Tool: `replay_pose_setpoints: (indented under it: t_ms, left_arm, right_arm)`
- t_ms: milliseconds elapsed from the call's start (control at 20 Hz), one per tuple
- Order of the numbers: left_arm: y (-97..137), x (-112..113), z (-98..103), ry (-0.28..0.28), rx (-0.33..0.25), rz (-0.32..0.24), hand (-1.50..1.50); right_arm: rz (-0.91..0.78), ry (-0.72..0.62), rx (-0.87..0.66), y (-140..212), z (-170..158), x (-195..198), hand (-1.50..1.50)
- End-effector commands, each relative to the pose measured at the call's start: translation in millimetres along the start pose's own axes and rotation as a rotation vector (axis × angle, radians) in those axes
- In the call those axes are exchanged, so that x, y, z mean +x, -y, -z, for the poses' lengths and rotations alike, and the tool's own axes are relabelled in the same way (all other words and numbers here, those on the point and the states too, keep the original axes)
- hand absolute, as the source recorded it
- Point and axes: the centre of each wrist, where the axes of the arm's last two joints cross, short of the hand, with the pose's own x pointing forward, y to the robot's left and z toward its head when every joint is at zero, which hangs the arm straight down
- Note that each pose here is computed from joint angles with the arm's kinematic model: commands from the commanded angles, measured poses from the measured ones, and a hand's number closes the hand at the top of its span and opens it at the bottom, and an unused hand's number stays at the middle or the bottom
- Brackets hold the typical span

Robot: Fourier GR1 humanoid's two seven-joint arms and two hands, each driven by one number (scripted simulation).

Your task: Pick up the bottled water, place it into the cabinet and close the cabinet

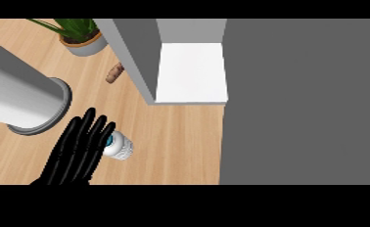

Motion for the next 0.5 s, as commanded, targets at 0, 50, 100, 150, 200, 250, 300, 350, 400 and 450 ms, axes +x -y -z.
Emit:
replay_pose_setpoints:
  t_ms: [0,50,100,150,200,250,300,350,400,450]
  left_arm:
    - [21,28,-24,-0.042,0.009,-0.066,-1.50]
    - [20,33,-33,-0.044,0.004,-0.049,-1.50]
    - [27,34,-31,-0.041,-0.003,-0.060,-1.50]
    - [25,46,-34,-0.048,-0.008,-0.065,-1.50]
    - [25,49,-47,-0.054,0.000,-0.059,-1.50]
    - [22,60,-50,-0.051,0.003,-0.067,-1.50]
    - [26,52,-40,-0.047,0.006,-0.071,-1.50]
    - [33,50,-44,-0.051,-0.005,-0.057,-1.50]
    - [24,60,-42,-0.055,0.003,-0.058,-1.50]
    - [38,50,-44,-0.052,0.008,-0.070,-1.50]
  right_arm:
    - [0.032,-0.035,0.023,3,-17,27,-1.50]
    - [0.038,-0.022,0.045,1,-24,39,-1.50]
    - [0.023,-0.014,0.029,5,-22,38,-1.50]
    - [0.028,-0.030,0.041,12,-17,29,-1.50]
    - [0.041,-0.016,0.020,15,-18,33,-1.50]
    - [0.021,-0.035,0.031,11,-26,36,-1.50]
    - [0.046,-0.012,0.059,3,-35,57,-1.50]
    - [0.050,-0.021,0.048,7,-28,49,-1.50]
    - [0.029,-0.023,0.059,7,-32,53,-1.50]
    - [0.050,-0.020,0.026,8,-34,50,-1.50]
